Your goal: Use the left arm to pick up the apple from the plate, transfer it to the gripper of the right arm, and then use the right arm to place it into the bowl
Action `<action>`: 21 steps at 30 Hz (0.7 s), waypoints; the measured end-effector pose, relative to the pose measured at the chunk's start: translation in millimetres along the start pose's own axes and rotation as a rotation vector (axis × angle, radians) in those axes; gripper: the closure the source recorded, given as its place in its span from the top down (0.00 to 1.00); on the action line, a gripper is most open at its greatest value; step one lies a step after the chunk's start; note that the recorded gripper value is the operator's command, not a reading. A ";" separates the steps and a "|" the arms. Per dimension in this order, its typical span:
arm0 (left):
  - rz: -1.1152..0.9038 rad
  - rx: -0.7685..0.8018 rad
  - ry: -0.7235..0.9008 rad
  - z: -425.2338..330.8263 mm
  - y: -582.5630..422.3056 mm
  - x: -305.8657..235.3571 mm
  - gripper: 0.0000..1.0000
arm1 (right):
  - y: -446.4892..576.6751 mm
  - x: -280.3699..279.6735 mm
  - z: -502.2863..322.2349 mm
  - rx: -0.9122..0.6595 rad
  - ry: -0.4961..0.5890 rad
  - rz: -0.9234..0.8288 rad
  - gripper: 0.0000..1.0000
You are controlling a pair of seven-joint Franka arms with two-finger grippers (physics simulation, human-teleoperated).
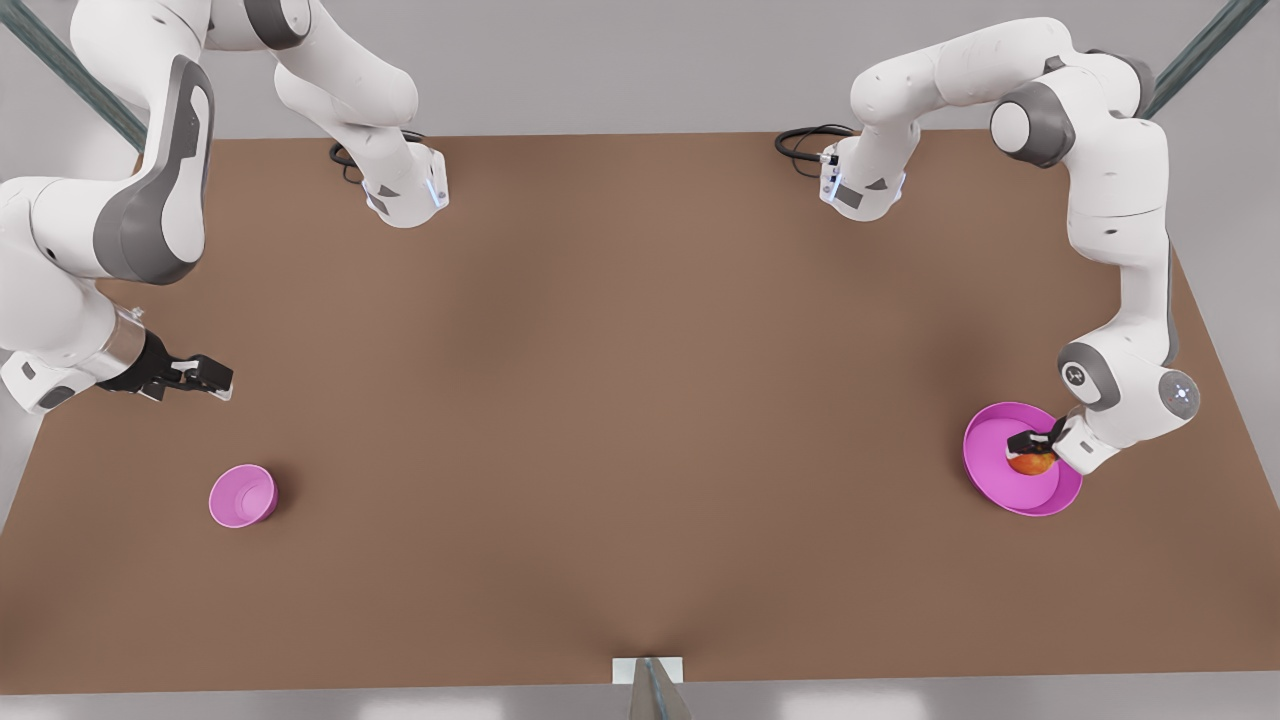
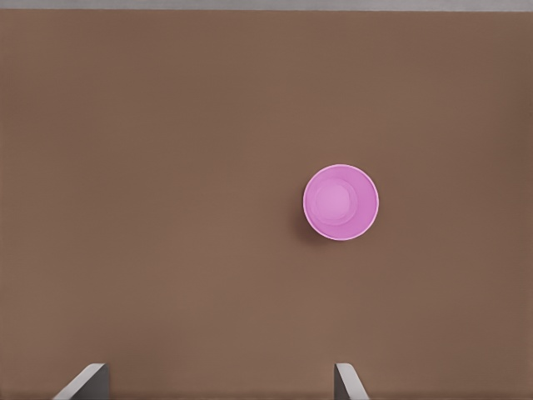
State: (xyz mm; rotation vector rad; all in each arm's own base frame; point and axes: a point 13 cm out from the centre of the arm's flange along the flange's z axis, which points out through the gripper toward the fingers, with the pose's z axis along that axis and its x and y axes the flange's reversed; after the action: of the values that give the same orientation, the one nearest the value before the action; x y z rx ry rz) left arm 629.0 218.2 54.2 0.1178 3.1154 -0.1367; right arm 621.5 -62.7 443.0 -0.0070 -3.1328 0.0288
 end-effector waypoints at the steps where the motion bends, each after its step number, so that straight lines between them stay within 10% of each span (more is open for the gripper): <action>1: 0.007 -0.001 -0.001 -0.1 0.0 -0.4 0.90 | 0.0 0.0 0.0 0.000 0.000 0.000 1.00; 21: 0.096 -0.026 -0.033 4.3 -1.2 -11.9 0.70 | -2.3 -0.5 3.8 -0.003 0.006 -0.006 1.00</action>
State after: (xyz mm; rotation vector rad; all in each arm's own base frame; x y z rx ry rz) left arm 640.8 215.7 50.4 0.2609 3.0702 -0.0953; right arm 621.9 -65.1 439.2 0.0026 -3.1269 0.0247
